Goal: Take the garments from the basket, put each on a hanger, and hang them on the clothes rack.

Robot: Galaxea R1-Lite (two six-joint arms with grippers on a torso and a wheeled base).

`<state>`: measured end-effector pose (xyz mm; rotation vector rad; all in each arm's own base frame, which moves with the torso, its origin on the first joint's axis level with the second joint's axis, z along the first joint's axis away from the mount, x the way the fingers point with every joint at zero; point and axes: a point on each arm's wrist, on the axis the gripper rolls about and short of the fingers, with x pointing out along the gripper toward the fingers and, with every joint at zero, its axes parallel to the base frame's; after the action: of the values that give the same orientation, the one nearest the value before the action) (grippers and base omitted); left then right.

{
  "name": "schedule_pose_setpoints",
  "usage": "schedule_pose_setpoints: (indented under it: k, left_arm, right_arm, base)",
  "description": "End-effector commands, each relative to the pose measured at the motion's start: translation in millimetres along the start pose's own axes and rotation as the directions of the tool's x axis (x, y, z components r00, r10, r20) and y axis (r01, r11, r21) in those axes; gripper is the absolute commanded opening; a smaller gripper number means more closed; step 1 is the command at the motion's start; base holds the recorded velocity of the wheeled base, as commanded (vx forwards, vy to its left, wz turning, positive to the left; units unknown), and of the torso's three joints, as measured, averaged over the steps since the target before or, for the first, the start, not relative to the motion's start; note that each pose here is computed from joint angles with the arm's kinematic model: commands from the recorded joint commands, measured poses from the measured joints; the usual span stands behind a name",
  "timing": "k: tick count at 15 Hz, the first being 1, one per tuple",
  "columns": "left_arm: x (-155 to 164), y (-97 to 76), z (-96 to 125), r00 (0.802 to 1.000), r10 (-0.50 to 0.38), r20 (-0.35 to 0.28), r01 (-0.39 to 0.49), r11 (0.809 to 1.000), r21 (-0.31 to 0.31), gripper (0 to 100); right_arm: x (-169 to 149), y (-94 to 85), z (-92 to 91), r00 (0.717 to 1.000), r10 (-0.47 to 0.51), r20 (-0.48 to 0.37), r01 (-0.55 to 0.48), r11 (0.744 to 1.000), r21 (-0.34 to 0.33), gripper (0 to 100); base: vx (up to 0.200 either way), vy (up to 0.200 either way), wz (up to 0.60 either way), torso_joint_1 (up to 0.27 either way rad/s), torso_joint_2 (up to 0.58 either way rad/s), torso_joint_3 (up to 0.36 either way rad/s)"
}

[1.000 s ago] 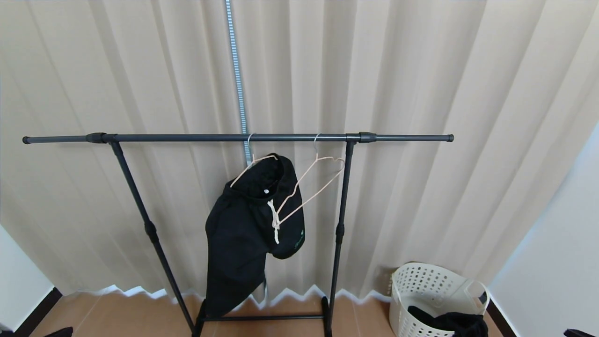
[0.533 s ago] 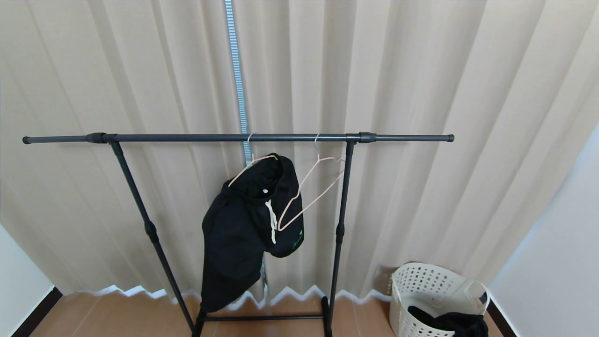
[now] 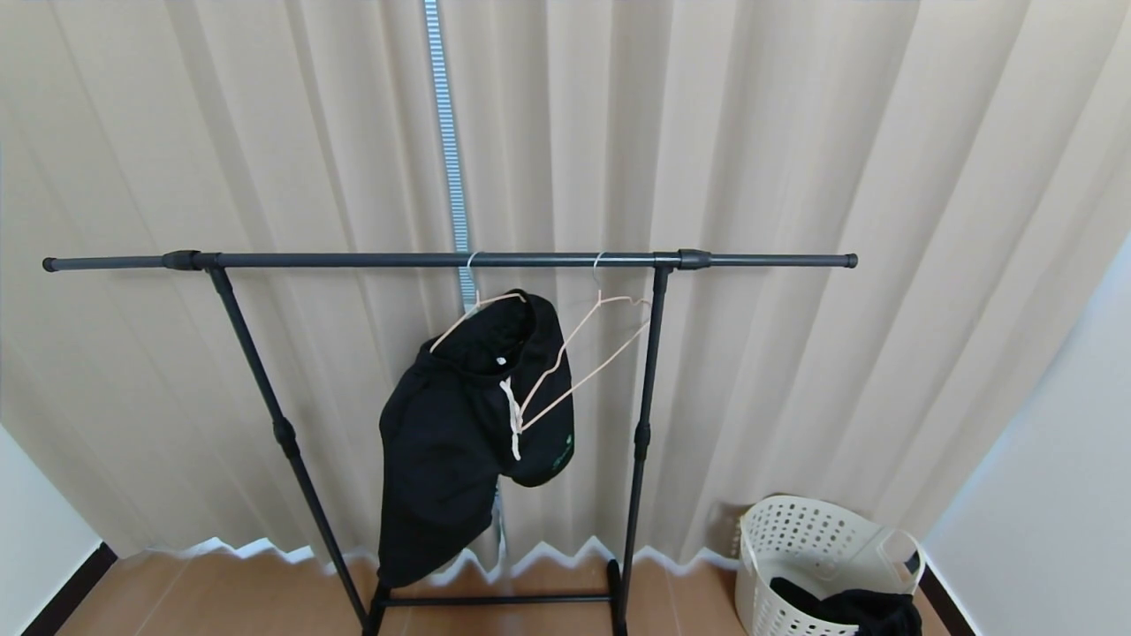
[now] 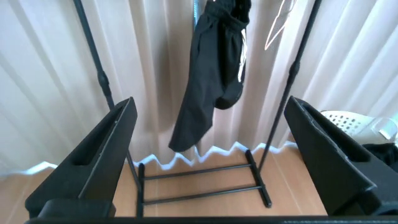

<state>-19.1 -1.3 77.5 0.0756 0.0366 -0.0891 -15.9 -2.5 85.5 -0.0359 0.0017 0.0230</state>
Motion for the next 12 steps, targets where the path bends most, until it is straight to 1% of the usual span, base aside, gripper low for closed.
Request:
schedule_pose_setpoints:
  k: [1, 2, 3, 4, 5, 7, 8, 12]
  left_arm:
    - [-3.2, 0.1, -1.7, 0.998, 0.063, 0.032, -0.062, 0.998, -0.013, 100]
    - [-3.4, 0.2, -1.8, 0.997, 0.063, 0.034, -0.061, 0.997, -0.042, 100]
    - [-3.3, 0.2, -1.7, 0.998, 0.063, 0.032, -0.061, 0.997, -0.05, 100]
    - [-3.3, 0.2, -1.7, 0.997, 0.064, 0.032, -0.062, 0.997, -0.053, 100]
    - [-3.3, 0.2, -1.7, 0.998, 0.063, 0.032, -0.061, 0.997, -0.049, 100]
    - [-3.2, -0.1, -1.7, 0.998, 0.049, 0.033, -0.047, 0.998, -0.047, 100]
    - [-3.2, -0.1, -1.7, 0.998, 0.049, 0.033, -0.047, 0.998, -0.047, 100]
    - [-3.2, -0.1, -1.7, 0.998, 0.049, 0.033, -0.047, 0.998, -0.05, 100]
  right_arm:
    - [-6.3, 1.5, -1.4, 0.997, -0.042, 0.071, 0.044, 0.999, -0.021, 100]
    - [-6.8, 2.3, -0.9, 0.996, -0.017, 0.084, 0.019, 1.0, -0.02, 100]
    - [-6.9, 2.8, -0.9, 0.996, 0.0, 0.086, 0.0, 1.0, -0.004, 100]
    - [-7.0, 2.4, -0.4, 0.996, -0.015, 0.09, 0.013, 0.999, 0.031, 100]
    - [-7.3, 1.5, 2.2, 0.992, -0.052, 0.115, 0.045, 0.997, 0.055, 100]
    - [-7.3, 1.6, 2.5, 0.992, -0.05, 0.118, 0.044, 0.998, 0.052, 100]
    - [-7.4, 2.0, 2.3, 0.992, -0.032, 0.119, 0.027, 0.999, 0.045, 100]
    - [-7.4, 2.1, 2.3, 0.993, -0.027, 0.119, 0.022, 0.999, 0.045, 100]
  base:
    - [0.0, 0.0, 0.0, 0.0, 0.0, 0.0]
    - [0.0, 0.0, 0.0, 0.0, 0.0, 0.0]
    - [0.0, 0.0, 0.0, 0.0, 0.0, 0.0]
    - [0.0, 0.0, 0.0, 0.0, 0.0, 0.0]
    - [0.0, 0.0, 0.0, 0.0, 0.0, 0.0]
    - [0.0, 0.0, 0.0, 0.0, 0.0, 0.0]
    - [0.0, 0.0, 0.0, 0.0, 0.0, 0.0]
    - [0.0, 0.0, 0.0, 0.0, 0.0, 0.0]
